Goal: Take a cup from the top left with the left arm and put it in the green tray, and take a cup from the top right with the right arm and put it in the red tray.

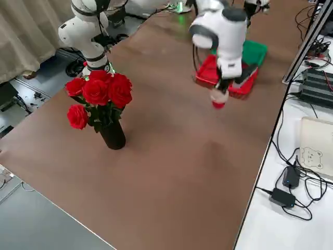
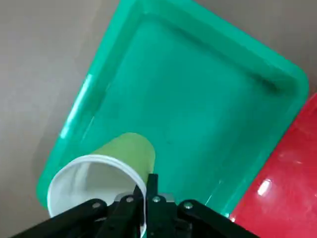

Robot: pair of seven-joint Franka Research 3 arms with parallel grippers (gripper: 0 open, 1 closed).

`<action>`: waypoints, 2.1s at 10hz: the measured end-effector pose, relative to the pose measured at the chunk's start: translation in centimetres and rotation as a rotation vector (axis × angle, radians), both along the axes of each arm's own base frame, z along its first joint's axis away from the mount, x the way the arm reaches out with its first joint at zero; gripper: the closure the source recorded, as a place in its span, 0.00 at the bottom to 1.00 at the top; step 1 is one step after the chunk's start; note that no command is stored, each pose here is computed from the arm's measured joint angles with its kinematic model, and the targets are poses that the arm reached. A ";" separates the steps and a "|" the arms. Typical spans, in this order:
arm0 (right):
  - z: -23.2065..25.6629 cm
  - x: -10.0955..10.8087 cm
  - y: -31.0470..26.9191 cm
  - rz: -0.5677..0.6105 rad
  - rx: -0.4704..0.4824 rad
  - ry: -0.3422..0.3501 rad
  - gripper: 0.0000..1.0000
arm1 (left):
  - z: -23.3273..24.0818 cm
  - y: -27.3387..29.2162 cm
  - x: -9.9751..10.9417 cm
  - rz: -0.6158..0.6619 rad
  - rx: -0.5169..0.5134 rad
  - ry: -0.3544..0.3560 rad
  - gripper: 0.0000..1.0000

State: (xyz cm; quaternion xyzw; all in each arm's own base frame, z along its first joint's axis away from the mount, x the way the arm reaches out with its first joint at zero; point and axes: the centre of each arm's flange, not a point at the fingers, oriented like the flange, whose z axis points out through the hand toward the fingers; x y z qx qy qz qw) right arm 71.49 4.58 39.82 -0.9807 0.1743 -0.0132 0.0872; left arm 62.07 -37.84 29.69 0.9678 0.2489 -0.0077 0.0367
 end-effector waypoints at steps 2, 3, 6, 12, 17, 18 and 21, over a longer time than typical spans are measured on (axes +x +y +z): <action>-0.2 -1.0 8.1 -0.098 0.014 0.039 0.97 | -2.5 0.3 0.8 0.011 0.002 -0.010 0.98; -0.3 -1.7 11.2 -0.134 0.018 0.051 0.97 | -3.3 0.2 0.8 0.010 0.016 -0.016 0.98; -0.5 -3.6 19.7 -0.190 0.040 0.044 0.97 | -4.1 -0.7 0.5 -0.003 0.017 -0.029 0.96; -10.4 -7.3 30.9 -0.148 0.032 0.053 0.97 | -2.7 -0.8 1.5 0.005 -0.008 -0.072 0.25; -13.6 -7.0 31.0 -0.143 0.021 0.035 0.93 | 11.3 6.9 3.6 0.089 0.023 -0.103 0.00; -13.9 -7.1 31.2 -0.137 0.016 0.036 0.91 | 13.9 9.7 3.6 0.071 0.046 -0.087 0.00; -14.4 -7.4 31.6 -0.129 0.013 0.039 0.75 | 19.8 17.1 3.0 0.003 0.096 -0.037 0.00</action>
